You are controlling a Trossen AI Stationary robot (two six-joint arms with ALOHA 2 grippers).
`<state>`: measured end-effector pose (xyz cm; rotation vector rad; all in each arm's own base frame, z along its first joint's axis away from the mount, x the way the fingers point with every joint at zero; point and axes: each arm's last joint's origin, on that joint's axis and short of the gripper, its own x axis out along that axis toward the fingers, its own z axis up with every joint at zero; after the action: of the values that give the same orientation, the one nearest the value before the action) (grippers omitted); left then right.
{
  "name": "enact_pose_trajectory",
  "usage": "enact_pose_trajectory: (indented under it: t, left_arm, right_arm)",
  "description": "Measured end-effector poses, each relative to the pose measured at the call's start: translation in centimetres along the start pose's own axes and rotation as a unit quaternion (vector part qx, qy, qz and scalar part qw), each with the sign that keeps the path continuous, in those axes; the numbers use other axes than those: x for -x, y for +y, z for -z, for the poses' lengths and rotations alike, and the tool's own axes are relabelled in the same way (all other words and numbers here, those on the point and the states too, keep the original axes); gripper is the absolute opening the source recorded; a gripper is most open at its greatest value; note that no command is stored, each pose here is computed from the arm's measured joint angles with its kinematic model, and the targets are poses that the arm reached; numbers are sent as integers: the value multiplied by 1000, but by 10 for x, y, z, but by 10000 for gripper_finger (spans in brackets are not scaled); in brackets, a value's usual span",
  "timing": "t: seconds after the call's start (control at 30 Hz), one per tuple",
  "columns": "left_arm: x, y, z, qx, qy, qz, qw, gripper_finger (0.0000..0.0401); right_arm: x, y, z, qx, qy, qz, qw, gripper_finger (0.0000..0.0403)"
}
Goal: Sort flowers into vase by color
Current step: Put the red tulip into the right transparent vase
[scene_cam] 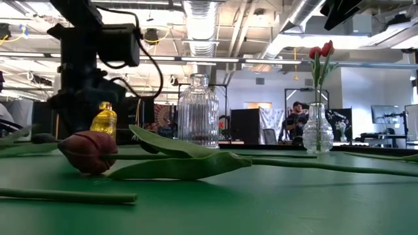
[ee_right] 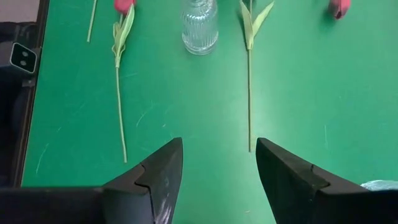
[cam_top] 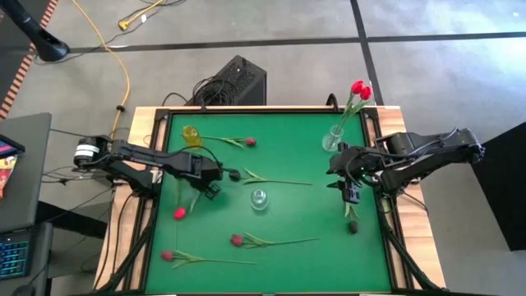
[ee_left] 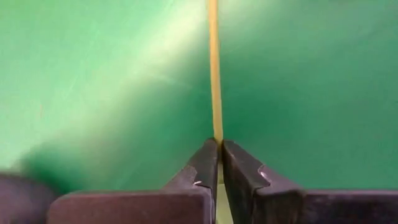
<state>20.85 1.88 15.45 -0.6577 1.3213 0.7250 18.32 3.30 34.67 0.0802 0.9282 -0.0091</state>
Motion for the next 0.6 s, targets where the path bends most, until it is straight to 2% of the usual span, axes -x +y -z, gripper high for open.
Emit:
enact_pose_trajectory:
  t: [0.17, 0.33, 0.47, 0.53, 0.6]
  left_arm:
    - [19, -12, -15, -46, -39, 20, 998, 1]
    - [48, -28, -36, -92, -110, 43, 989, 0]
    - [79, -39, -57, -130, -175, 84, 972, 0]
    - [95, -43, -67, -145, -203, 107, 963, 0]
    - [110, -46, -77, -157, -227, 137, 951, 0]
  right_arm:
    - [0, 0, -1, 5, -6, -2, 1000, 230]
    - [1, 2, -10, 59, -53, -9, 997, 230]
    - [2, 5, -21, 160, -110, -6, 981, 230]
    - [4, 6, -26, 227, -140, 2, 964, 230]
    - [6, 7, -32, 303, -169, 17, 938, 230]
